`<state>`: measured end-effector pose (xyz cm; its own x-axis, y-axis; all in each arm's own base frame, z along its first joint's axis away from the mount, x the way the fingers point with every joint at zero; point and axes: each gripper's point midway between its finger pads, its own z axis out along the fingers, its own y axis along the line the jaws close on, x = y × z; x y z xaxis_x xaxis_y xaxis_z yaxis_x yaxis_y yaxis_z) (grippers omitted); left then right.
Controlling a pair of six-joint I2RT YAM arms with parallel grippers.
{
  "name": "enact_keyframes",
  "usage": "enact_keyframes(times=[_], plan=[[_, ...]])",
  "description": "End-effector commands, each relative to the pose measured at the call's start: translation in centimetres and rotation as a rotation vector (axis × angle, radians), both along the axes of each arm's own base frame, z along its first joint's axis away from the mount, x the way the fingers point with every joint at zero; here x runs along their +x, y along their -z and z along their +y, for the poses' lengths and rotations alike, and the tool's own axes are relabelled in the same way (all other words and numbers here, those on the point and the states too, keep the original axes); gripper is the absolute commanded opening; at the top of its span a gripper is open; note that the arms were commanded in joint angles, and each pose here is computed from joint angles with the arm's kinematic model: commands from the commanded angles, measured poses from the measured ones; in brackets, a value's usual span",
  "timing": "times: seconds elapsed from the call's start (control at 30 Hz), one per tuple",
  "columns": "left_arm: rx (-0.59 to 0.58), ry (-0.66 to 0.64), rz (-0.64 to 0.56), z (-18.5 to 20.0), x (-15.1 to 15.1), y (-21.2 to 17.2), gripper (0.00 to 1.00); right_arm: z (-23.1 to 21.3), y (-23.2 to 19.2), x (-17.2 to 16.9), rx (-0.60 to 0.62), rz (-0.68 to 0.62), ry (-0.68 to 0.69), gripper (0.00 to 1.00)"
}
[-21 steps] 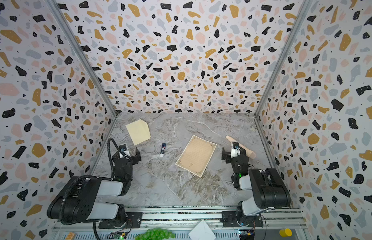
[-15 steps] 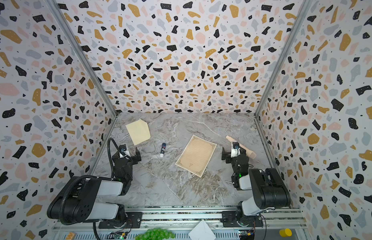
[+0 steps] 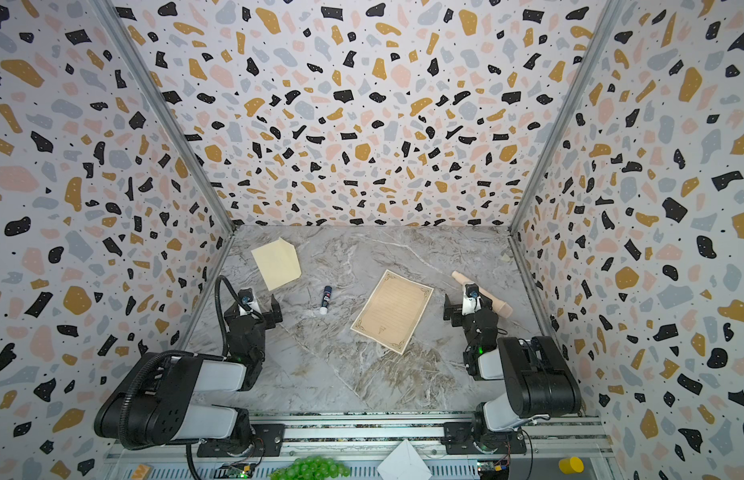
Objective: Place the letter into the envelope and seal it
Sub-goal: 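Move both grippers toward the cream letter sheet's near and far edges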
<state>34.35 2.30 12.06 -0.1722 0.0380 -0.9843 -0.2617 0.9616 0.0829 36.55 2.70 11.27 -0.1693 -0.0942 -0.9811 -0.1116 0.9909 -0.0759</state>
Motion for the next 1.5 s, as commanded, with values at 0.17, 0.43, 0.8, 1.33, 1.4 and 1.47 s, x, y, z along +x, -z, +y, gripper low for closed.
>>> enact_keyframes(times=[0.17, 0.43, 0.8, 1.33, 1.4, 1.47], plan=[[-0.011, -0.005, -0.053, 0.1, 0.3, -1.4, 1.00, 0.1, -1.0, 0.4, 0.016, -0.026, -0.012, 0.99], [-0.024, -0.038, -0.103, 0.7, -0.6, -3.0, 1.00, -1.1, -5.8, 0.0, 0.059, -0.024, 0.061, 0.99], [-0.487, 0.346, -0.221, -7.1, -2.4, -12.8, 1.00, 2.4, -7.7, -4.8, 0.565, 0.092, -0.088, 0.99], [-0.478, 1.000, 0.212, -27.0, -7.8, -7.5, 0.91, 8.9, -1.8, -3.8, 0.712, 0.528, -0.326, 1.00], [-0.423, 1.015, 0.260, -28.0, -7.8, -6.5, 0.86, 9.2, -1.4, -2.8, 0.705, 0.551, -0.323, 1.00], [-0.376, 1.013, 0.302, -28.6, -7.7, -5.3, 0.82, 9.2, -0.9, -1.9, 0.703, 0.576, -0.310, 1.00]])
